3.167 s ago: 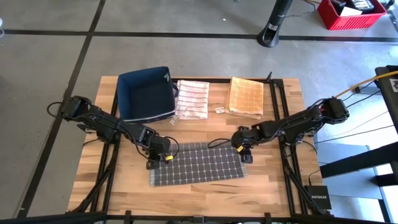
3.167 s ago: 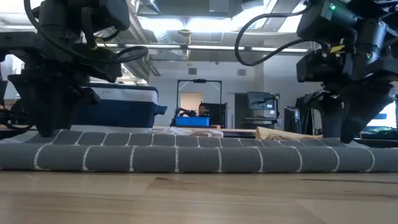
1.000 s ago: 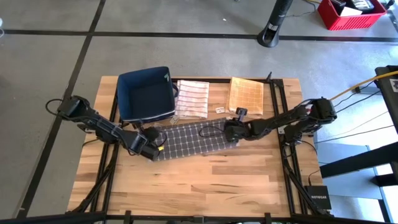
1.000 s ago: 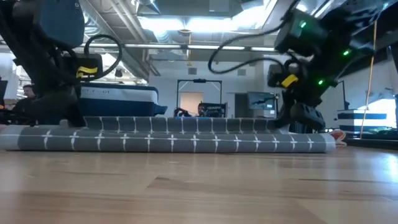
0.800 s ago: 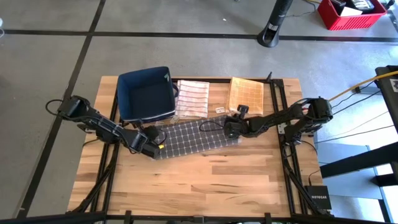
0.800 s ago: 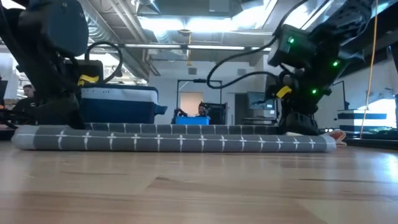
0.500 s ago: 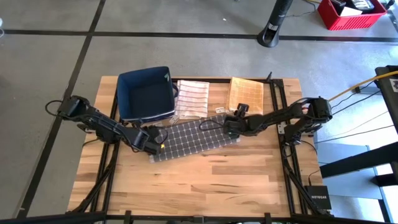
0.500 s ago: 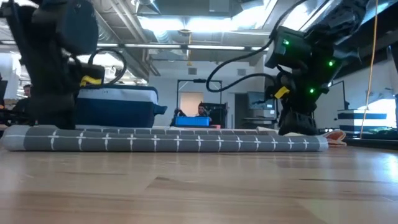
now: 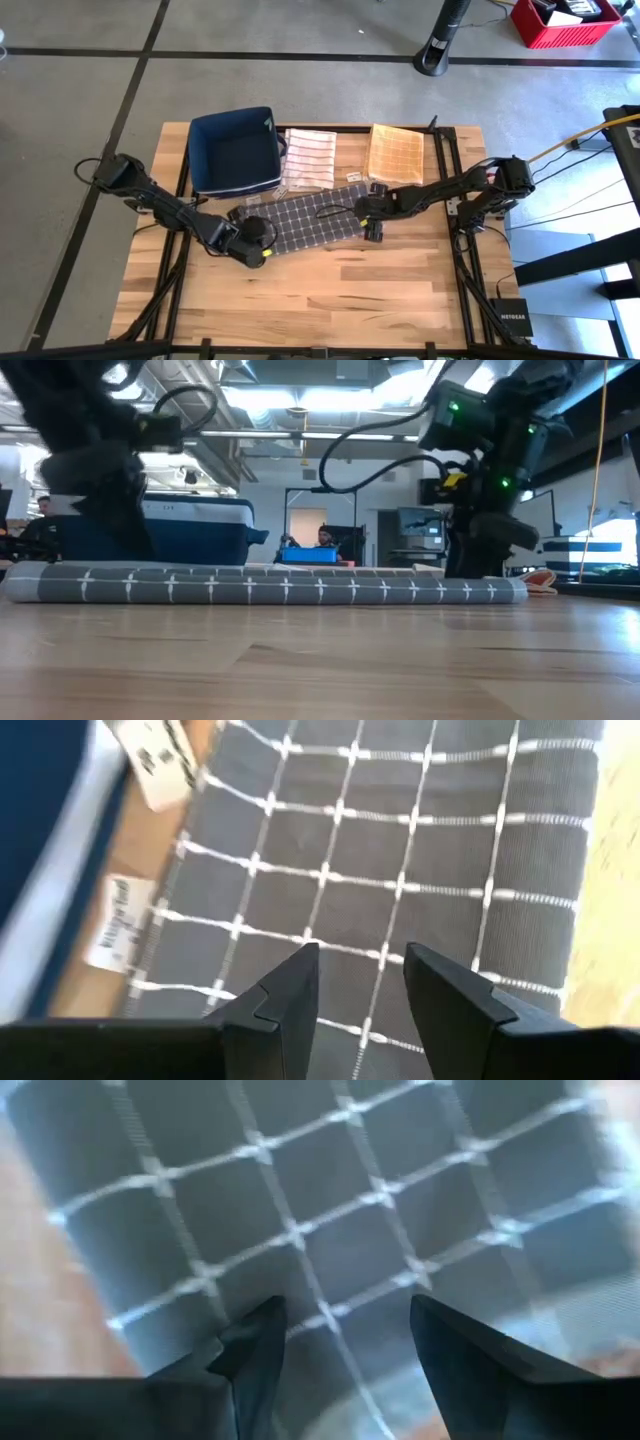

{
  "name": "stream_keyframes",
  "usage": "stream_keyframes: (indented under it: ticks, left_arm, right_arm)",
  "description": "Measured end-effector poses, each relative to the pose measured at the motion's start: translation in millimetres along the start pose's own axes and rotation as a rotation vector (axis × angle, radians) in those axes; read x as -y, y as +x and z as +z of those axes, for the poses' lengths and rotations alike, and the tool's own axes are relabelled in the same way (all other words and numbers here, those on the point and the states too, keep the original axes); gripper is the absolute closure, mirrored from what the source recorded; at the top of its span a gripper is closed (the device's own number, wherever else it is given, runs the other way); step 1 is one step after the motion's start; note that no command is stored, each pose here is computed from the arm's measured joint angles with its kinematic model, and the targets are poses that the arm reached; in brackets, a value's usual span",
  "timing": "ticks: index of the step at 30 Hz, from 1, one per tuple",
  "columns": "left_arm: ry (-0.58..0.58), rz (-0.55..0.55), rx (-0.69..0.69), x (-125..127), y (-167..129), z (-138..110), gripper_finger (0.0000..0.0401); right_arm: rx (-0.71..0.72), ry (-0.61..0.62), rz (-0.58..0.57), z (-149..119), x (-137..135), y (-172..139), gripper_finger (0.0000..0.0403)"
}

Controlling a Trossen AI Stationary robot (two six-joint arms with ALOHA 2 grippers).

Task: Fold towel
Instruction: Fold the gray towel

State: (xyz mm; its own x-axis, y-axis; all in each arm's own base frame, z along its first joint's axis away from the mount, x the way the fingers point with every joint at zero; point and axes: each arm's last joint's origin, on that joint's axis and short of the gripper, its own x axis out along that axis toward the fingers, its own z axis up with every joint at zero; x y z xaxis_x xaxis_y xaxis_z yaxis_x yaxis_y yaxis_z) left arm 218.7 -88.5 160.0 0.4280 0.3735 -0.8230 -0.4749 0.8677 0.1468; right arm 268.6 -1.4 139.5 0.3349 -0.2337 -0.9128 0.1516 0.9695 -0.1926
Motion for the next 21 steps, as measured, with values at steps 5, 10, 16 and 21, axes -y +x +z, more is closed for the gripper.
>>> stream_keyframes:
  ticks: [5, 10, 16, 21]
  left_arm:
    - [-0.03, -0.074, -0.091, -5, 16, -24, 0.0261]
    - [-0.066, -0.096, -0.202, -9, 18, -37, 0.0261]
    - [-0.055, -0.13, -0.238, -6, 6, -32, 0.026]
    - [-0.049, -0.237, -0.151, 1, -29, 5, 0.026]
  right_arm:
    - [0.077, 0.062, 0.106, -11, -4, 11, 0.0187]
    - [0.044, 0.206, 0.208, -17, -17, 11, 0.0188]
    - [0.004, 0.284, 0.314, -22, -47, 1, 0.0188]
    - [-0.006, 0.274, 0.354, -15, -61, -21, 0.0188]
